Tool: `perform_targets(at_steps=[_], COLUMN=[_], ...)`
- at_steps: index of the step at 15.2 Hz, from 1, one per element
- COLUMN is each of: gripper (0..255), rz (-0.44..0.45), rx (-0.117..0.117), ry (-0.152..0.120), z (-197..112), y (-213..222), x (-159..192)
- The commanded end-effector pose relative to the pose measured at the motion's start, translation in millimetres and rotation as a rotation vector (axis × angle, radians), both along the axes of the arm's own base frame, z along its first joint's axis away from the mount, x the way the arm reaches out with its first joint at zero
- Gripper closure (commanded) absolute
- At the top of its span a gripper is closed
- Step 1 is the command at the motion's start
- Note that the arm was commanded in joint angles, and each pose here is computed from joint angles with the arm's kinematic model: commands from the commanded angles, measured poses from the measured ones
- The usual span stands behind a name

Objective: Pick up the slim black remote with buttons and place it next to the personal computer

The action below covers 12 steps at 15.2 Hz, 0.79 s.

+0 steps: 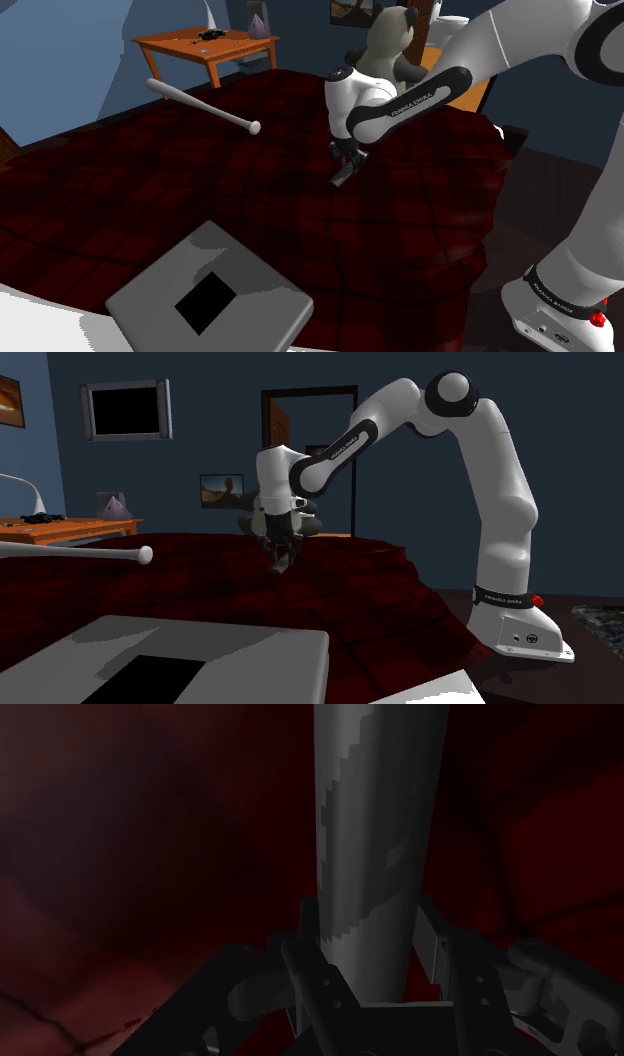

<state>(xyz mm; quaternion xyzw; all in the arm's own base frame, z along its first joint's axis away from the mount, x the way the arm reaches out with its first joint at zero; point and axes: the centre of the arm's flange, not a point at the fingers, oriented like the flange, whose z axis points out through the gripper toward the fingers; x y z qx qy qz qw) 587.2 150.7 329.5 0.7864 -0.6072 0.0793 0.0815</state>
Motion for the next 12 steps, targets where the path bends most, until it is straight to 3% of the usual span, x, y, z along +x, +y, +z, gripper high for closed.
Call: perform_targets(at_steps=[1, 12], gripper=[255, 255], rz=[0.0, 0.0], rx=[0.0, 0.0], ry=[0.0, 0.0], z=[10.3, 68.4], y=[-0.5, -0.5], x=[0.2, 0.2])
